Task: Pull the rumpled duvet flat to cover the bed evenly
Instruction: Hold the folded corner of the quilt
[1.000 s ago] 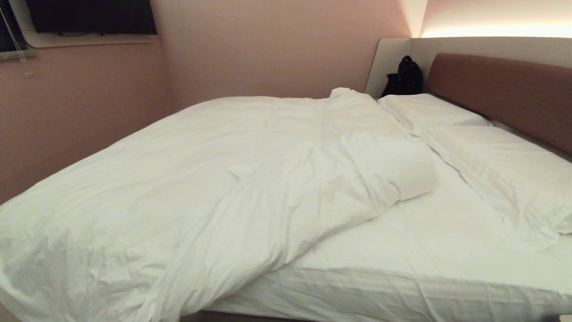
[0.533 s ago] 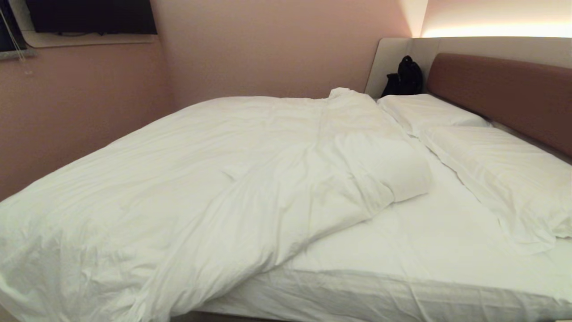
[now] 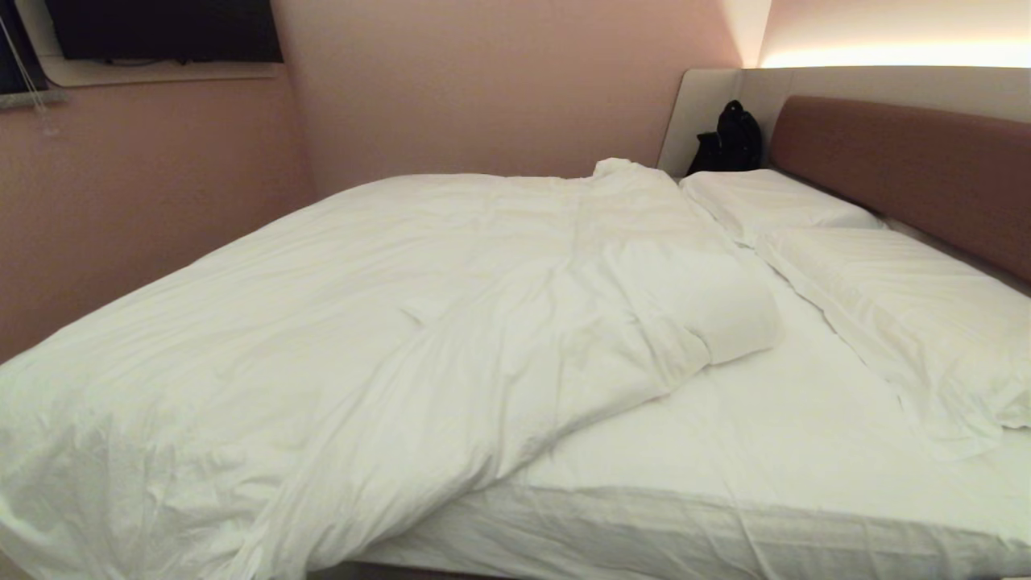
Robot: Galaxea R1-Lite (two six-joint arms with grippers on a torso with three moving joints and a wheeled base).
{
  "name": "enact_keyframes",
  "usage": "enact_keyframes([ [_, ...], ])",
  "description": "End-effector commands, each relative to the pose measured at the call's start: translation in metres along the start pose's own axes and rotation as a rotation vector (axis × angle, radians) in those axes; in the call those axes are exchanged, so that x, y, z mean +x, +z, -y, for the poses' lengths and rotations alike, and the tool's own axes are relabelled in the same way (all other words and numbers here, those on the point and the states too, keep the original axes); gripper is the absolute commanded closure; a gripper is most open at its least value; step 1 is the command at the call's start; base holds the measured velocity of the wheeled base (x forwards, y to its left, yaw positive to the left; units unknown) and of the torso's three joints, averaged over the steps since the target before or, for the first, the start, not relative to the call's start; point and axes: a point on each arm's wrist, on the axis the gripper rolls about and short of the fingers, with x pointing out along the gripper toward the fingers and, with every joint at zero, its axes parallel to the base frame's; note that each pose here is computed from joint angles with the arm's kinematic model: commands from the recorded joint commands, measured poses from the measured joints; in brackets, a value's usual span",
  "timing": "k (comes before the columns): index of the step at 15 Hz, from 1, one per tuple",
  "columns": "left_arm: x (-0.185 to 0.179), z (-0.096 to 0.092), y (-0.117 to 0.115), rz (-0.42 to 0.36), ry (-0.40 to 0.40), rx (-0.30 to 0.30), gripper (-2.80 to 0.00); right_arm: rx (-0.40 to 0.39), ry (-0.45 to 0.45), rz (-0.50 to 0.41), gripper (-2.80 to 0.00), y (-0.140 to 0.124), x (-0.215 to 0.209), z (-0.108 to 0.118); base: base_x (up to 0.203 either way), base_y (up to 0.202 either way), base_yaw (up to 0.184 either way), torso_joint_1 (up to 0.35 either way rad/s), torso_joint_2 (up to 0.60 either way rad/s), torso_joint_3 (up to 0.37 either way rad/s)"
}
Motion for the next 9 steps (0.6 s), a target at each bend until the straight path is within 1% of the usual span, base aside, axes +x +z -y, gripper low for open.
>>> enact_keyframes([
  [1,0.0,0.0,0.0,0.0,0.001,0.0,0.0,-0.001,0.0,0.001,0.0,0.0001,0.0,0.0,0.0,0.0,0.0,0.0,0.0,0.0],
  [9,0.0,0.0,0.0,0.0,0.001,0.0,0.0,-0.008,0.001,-0.002,0.0,0.0,0.0001,0.0,0.0,0.0,0.0,0.0,0.0,0.0],
])
